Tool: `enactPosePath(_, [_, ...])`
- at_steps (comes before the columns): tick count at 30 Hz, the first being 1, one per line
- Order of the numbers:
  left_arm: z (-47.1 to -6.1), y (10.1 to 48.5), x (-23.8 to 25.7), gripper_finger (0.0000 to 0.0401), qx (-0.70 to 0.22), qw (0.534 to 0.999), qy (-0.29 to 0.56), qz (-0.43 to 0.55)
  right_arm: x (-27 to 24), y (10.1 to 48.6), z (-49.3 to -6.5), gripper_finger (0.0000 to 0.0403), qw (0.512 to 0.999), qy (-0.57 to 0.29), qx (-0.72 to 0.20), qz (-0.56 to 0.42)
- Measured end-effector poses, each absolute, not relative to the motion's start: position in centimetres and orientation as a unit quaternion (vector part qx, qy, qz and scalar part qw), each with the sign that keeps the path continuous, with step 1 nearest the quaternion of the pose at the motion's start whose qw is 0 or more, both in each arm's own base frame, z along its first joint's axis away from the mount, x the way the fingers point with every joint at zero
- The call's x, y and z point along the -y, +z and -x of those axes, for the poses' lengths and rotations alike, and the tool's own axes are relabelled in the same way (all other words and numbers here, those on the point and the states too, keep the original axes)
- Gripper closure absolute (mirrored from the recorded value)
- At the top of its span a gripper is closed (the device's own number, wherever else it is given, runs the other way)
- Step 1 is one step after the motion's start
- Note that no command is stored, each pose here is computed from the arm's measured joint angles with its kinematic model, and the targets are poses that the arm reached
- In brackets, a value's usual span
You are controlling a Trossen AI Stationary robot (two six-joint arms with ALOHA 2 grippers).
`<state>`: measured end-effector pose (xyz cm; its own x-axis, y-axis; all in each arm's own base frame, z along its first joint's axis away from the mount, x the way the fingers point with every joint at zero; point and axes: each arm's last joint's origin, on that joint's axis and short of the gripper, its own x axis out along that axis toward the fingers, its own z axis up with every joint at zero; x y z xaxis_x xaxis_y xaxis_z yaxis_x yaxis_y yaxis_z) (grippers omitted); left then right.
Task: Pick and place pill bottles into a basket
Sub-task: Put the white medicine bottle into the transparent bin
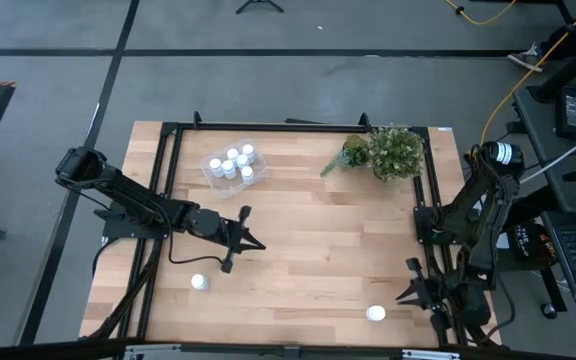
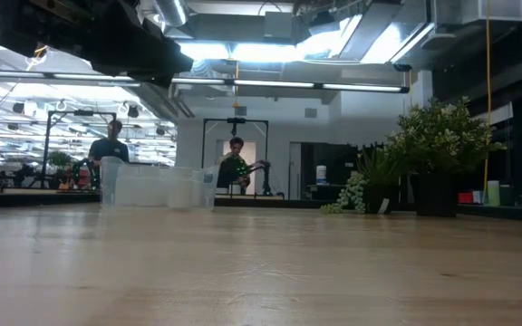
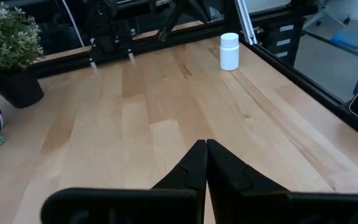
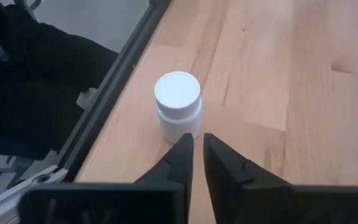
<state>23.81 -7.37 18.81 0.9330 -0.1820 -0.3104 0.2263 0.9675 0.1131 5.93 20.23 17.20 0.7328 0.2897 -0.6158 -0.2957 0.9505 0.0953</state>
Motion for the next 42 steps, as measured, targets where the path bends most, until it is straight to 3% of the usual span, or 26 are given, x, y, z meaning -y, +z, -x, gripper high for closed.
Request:
enactPosePath(6, [-23.8, 18.8, 7.4, 0.0399, -0.151, 0.981, -0.103, -0.064, -19.9, 15.9, -5.9, 0.0318, 0.931, 0.152, -0.333, 0.008])
enactPosePath(16, [-23.8, 18.8, 7.3, 0.0399, -0.151, 0.982, -0.093, -0.066, -18.6, 13.1, -5.8, 0.0253, 0.932, 0.167, -0.313, -0.074])
enactPosePath(28, [-23.8, 18.8, 7.1, 0.0399, -0.152, 0.984, -0.064, -0.061, -17.5, 12.1, -6.0, 0.0201, 0.942, 0.144, -0.303, -0.027])
enactPosePath(42, [-23.8, 18.8, 7.1, 0.0398, -0.152, 0.985, -0.062, -0.059, -17.4, 12.1, -6.3, 0.0111, 0.943, 0.154, -0.293, 0.024])
